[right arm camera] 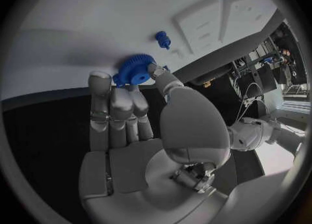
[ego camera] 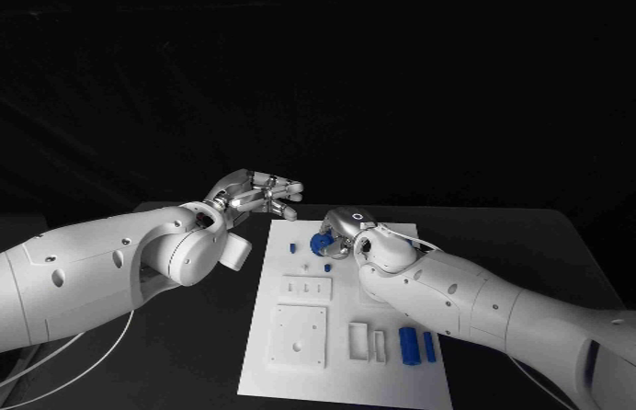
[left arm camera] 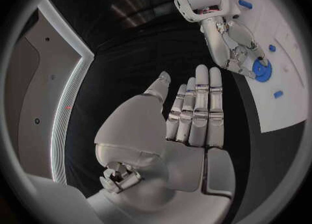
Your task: Assemble the parts on the task board
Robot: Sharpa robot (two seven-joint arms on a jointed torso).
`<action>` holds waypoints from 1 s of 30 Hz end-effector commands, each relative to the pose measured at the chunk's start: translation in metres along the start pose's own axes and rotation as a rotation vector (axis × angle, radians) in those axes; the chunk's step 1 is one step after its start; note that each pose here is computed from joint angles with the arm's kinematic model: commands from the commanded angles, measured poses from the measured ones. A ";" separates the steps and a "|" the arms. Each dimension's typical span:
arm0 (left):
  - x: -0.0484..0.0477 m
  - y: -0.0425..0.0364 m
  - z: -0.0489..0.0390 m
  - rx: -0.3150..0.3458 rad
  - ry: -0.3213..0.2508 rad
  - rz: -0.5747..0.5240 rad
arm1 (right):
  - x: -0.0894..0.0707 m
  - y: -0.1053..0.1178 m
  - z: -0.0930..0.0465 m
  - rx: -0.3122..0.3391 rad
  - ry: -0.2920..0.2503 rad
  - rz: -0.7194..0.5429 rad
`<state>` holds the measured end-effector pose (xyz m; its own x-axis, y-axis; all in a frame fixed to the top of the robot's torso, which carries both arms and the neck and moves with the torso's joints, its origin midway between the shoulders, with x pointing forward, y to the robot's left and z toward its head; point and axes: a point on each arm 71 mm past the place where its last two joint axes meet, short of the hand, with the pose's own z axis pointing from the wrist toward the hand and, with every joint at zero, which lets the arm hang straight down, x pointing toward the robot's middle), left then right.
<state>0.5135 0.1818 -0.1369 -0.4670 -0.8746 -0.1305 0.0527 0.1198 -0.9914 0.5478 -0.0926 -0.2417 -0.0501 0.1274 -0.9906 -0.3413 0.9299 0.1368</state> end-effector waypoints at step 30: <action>-0.0033 -0.0003 -0.0013 0.006 0.005 0.002 | -0.001 -0.014 -0.013 0.004 -0.021 0.086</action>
<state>0.5146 0.1864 -0.1373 -0.4591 -0.8784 -0.1329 0.0513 0.1232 -0.9911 0.5408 -0.1111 -0.2458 -0.0723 0.1815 -0.9807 -0.3335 0.9223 0.1953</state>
